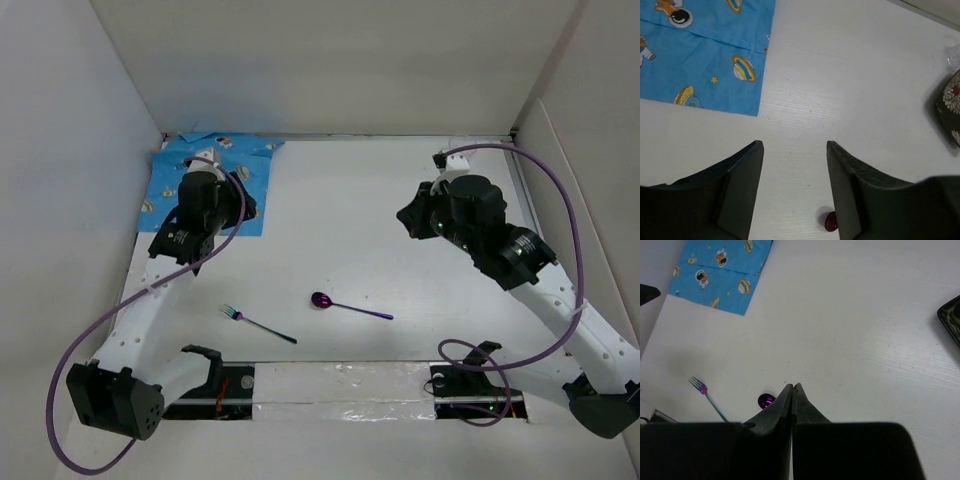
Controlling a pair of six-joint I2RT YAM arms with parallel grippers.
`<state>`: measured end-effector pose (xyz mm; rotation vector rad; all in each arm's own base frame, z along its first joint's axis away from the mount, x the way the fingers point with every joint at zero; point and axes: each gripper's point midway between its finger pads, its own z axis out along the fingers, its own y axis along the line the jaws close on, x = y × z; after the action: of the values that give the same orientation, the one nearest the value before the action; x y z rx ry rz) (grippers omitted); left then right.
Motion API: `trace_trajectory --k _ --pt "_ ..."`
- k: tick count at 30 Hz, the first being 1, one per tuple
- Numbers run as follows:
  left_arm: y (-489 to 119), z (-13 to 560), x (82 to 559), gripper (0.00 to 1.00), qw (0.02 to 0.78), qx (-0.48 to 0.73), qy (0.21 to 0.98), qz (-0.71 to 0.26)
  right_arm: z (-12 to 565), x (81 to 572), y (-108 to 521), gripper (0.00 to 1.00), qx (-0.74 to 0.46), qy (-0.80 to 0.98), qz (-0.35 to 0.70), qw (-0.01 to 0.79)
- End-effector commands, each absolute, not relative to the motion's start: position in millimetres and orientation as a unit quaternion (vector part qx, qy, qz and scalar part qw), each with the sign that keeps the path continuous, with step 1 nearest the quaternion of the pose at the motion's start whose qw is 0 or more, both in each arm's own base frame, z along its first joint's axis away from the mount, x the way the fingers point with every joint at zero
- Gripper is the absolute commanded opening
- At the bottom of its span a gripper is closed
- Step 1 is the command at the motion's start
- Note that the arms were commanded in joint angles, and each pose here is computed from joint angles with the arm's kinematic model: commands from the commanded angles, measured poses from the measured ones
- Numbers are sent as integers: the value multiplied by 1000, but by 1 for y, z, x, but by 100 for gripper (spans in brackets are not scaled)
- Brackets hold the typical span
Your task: Set the dinner table for one person
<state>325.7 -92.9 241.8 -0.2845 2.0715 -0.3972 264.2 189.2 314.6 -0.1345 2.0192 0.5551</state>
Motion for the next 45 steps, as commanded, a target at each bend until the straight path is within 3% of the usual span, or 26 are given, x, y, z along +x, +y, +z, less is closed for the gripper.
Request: trace_trajectory --k 1,2,3,8,9,10,12,14,17,20,21,23,34,45 --pt "-75 239 341 19 488 -114 860 -98 339 270 196 0 -70 807 255 529" --pt "-75 232 344 19 479 -113 865 -94 339 270 196 0 -71 807 254 529" --pt "-73 224 346 0 468 -114 872 -82 340 270 195 0 -70 805 254 531" --pt "-67 157 361 1 380 -100 919 -8 339 272 190 0 -69 803 246 538" --pt "-66 154 367 16 375 -101 921 2 339 272 190 0 -69 804 245 538" --pt "-61 147 370 21 366 -100 925 21 336 272 189 0 -69 805 243 536" --pt "-58 129 383 30 347 -90 932 47 336 273 187 0 -64 804 244 539" --pt "-57 113 389 32 330 -76 939 62 334 273 189 0 -70 806 246 534" --pt "-62 102 402 47 329 -64 940 59 326 274 188 1 -77 815 237 522" --pt "-60 85 411 50 308 -59 947 70 327 271 185 29 -75 815 235 525" --pt "-60 82 414 50 306 -53 948 74 321 270 185 43 -75 817 235 521" --pt "-59 67 414 50 286 -46 954 82 323 268 186 48 -75 812 246 525" --pt "-81 29 419 49 248 -14 967 62 317 270 193 48 -87 814 251 517" --pt "-96 28 410 47 239 2 971 15 310 274 198 48 -93 817 253 510"
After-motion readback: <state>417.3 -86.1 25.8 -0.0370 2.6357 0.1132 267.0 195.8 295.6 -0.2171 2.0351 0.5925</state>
